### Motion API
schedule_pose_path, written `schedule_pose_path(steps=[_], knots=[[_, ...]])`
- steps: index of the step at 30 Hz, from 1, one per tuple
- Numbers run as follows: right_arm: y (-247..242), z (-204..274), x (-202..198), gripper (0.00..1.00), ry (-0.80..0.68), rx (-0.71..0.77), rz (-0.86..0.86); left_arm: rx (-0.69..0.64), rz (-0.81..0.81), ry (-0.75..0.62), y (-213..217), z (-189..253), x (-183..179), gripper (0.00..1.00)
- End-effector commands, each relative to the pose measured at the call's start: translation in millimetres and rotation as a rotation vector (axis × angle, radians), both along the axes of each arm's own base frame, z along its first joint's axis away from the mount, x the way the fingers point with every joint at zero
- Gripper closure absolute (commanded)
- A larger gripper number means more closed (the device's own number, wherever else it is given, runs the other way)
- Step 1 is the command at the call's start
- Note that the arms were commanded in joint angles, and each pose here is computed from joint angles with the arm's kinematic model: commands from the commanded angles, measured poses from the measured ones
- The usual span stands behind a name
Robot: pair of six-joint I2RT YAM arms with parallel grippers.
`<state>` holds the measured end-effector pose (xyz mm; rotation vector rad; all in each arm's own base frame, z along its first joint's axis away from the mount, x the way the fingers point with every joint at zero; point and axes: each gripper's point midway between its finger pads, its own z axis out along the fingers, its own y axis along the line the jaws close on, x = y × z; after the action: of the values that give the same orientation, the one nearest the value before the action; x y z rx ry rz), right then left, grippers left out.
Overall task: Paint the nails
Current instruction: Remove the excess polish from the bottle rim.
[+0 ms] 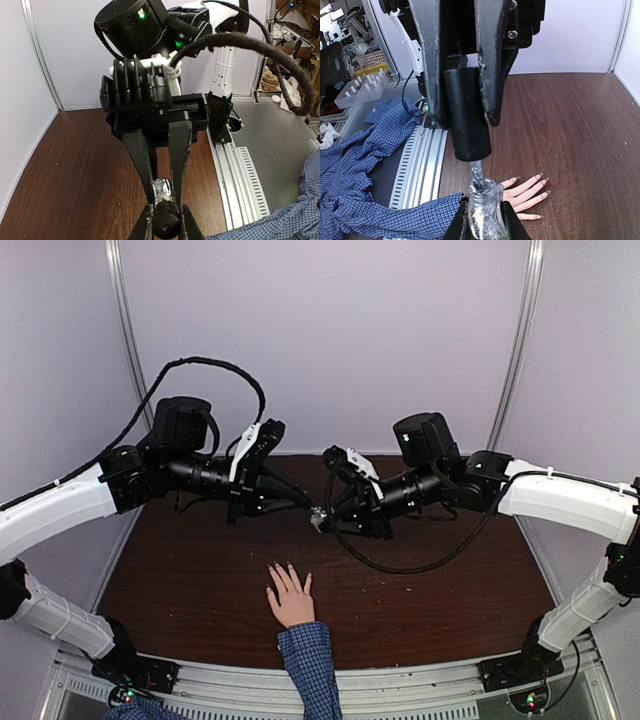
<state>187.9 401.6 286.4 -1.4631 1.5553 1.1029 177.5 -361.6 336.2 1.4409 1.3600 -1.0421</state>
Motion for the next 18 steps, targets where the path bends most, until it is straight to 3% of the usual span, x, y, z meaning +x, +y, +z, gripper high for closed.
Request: schedule_pose_path(steps=[1, 18], knots=[[-2.1, 12.4, -3.8, 1.00, -0.013, 0.033, 0.019, -0.015, -0.009, -0.020, -1.8, 4.6, 2.6, 1.00], [-3.6, 10.5, 1.8, 1.00, -0.027, 0.022, -0.016, -0.007, 0.018, -0.057, 5.8, 11.1, 2.0, 1.00]])
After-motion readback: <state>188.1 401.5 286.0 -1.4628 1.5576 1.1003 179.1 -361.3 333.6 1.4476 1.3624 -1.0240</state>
